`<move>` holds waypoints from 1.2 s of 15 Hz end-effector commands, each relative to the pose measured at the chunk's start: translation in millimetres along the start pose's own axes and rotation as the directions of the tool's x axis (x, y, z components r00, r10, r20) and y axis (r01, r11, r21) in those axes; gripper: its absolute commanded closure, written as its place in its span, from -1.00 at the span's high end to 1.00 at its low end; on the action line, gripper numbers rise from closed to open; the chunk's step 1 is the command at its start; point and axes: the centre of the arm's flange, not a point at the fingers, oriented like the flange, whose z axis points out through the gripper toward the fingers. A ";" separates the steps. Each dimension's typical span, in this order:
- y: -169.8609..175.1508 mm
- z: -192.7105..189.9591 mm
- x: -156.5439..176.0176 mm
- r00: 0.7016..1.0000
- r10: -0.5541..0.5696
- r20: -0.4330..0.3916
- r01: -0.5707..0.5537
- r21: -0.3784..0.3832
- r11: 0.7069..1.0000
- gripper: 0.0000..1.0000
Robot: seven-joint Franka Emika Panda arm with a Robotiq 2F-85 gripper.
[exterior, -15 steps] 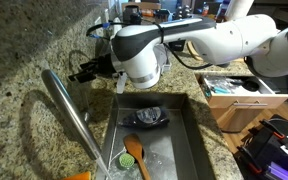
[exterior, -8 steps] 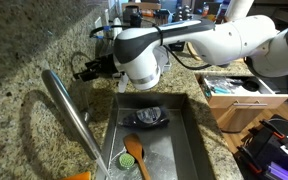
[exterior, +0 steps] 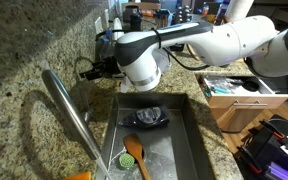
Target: Close the tap
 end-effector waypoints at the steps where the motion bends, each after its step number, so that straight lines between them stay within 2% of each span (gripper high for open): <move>1: 7.2 -6.4 -2.4 0.996 0.075 0.043 -0.072 -0.070 0.995 1.00; 4: 24.5 -9.6 -11.8 0.984 0.160 0.076 -0.148 -0.148 0.978 1.00; 5: 30.3 -3.9 -17.9 0.991 0.122 0.046 -0.116 -0.112 0.987 1.00; 7: 39.1 -5.7 -19.3 0.987 0.151 0.047 -0.142 -0.148 0.979 1.00; 9: 38.8 -6.0 -18.0 0.987 0.155 0.046 -0.147 -0.151 0.978 1.00; 12: 36.8 -9.1 -25.6 0.973 0.216 0.079 -0.199 -0.183 0.963 1.00; 14: 30.3 -13.7 -46.2 0.936 0.324 0.137 -0.291 -0.217 0.932 1.00; 15: 23.9 -15.6 -58.3 0.911 0.377 0.165 -0.341 -0.211 0.916 1.00; 18: -8.4 -17.2 -78.9 0.850 0.473 0.231 -0.453 -0.134 0.881 1.00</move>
